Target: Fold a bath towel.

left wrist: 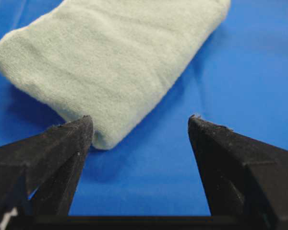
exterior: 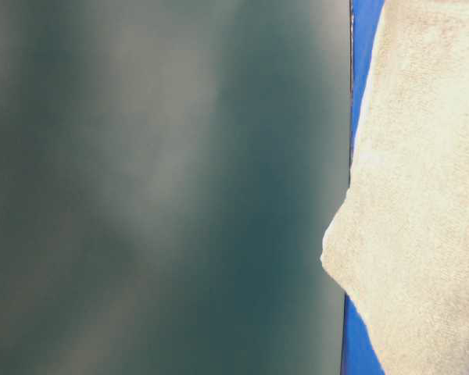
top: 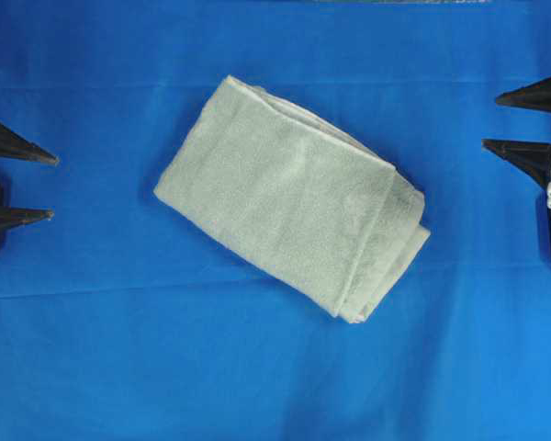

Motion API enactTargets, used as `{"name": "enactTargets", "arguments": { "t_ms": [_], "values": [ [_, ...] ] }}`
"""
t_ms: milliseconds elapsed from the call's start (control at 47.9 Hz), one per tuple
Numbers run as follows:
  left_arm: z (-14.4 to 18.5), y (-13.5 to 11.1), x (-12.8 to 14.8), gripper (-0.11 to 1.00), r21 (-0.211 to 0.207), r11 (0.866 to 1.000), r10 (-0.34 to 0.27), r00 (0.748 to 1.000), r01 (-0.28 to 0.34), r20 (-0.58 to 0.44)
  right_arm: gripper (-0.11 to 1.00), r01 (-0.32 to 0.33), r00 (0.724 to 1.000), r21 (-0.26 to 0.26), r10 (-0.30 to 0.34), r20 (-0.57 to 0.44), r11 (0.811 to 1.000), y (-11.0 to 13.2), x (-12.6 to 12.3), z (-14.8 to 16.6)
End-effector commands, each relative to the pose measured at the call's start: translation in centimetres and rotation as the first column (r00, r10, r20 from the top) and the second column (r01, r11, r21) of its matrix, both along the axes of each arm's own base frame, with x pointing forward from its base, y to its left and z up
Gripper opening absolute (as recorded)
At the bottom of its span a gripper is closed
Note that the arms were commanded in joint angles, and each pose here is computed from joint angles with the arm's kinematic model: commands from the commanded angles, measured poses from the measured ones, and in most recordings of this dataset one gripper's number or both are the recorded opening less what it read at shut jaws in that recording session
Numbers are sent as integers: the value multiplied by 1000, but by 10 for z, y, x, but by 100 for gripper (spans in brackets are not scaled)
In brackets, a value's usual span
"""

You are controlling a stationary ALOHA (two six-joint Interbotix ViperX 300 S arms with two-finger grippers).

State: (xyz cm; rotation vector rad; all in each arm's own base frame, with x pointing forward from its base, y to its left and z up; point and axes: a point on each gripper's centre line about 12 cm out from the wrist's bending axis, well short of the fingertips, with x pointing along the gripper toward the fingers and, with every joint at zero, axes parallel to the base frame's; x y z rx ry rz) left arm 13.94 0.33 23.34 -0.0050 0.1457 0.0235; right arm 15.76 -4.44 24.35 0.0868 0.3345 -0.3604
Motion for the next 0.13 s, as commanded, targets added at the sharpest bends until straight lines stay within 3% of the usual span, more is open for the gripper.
{"name": "enactTargets", "arguments": {
  "t_ms": [0,104],
  "values": [
    [4,0,1,77,3,1000,-2,1000,1,8,67,-3,1000,0,3,15,1000,0,1,5],
    [4,0,1,77,3,1000,-2,1000,2,6,67,-3,1000,0,3,20,1000,0,0,5]
  ]
}}
